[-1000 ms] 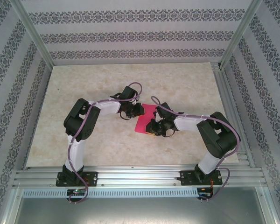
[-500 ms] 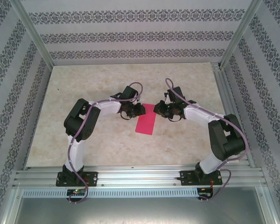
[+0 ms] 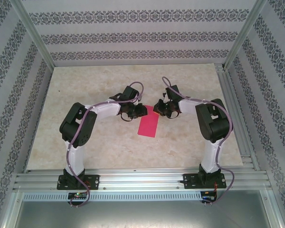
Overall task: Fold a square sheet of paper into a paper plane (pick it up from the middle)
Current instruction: Fold the square sheet of paper in half at the center of the table.
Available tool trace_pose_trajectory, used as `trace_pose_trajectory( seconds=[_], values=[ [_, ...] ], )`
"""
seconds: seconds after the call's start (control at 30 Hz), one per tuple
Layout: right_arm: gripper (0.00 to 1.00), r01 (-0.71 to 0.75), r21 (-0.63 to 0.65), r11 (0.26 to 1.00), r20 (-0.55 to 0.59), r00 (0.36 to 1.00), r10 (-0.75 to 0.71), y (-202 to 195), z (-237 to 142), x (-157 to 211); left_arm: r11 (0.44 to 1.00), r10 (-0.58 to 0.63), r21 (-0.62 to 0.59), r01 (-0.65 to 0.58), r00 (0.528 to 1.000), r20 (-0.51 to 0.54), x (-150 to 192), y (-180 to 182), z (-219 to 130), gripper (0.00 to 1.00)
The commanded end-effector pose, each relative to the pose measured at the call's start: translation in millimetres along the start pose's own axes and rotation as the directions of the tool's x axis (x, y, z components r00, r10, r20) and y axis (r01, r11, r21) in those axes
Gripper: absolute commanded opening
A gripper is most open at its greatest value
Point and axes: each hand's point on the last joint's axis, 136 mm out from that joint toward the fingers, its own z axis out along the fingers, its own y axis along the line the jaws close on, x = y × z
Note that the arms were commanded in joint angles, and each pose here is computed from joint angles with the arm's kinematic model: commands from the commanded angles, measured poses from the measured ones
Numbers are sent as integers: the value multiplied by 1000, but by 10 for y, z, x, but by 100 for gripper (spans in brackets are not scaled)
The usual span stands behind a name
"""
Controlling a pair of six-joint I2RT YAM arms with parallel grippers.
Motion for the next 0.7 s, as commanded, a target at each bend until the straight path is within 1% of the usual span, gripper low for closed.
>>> trace_pose_trajectory(
  seconds=[0.0,0.13,0.27,0.33,0.53,0.67],
  values=[
    [12,-11,-34,999,-1,1000,11,0,77,-52,999,15,43,-14,999,-33,125,-59,67,25],
    [13,7,-79,997,14,1000,-6,158,-17,-115,1000,5,25,-4,998,-55,186,26,133,24],
    [15,55,-103,993,68,997,-48,373,-277,-248,1000,-1,10,2,997,-71,225,77,170,24],
    [16,59,-110,992,83,995,-50,400,-340,-303,1000,-4,-8,3,997,-77,240,119,179,24],
    [16,36,-105,994,65,997,-30,303,-242,-375,1000,-9,-24,7,996,-83,255,172,206,23],
    [15,8,-65,998,41,999,-5,144,-99,-373,1000,-7,-26,5,997,-81,248,168,200,23]
  ],
)
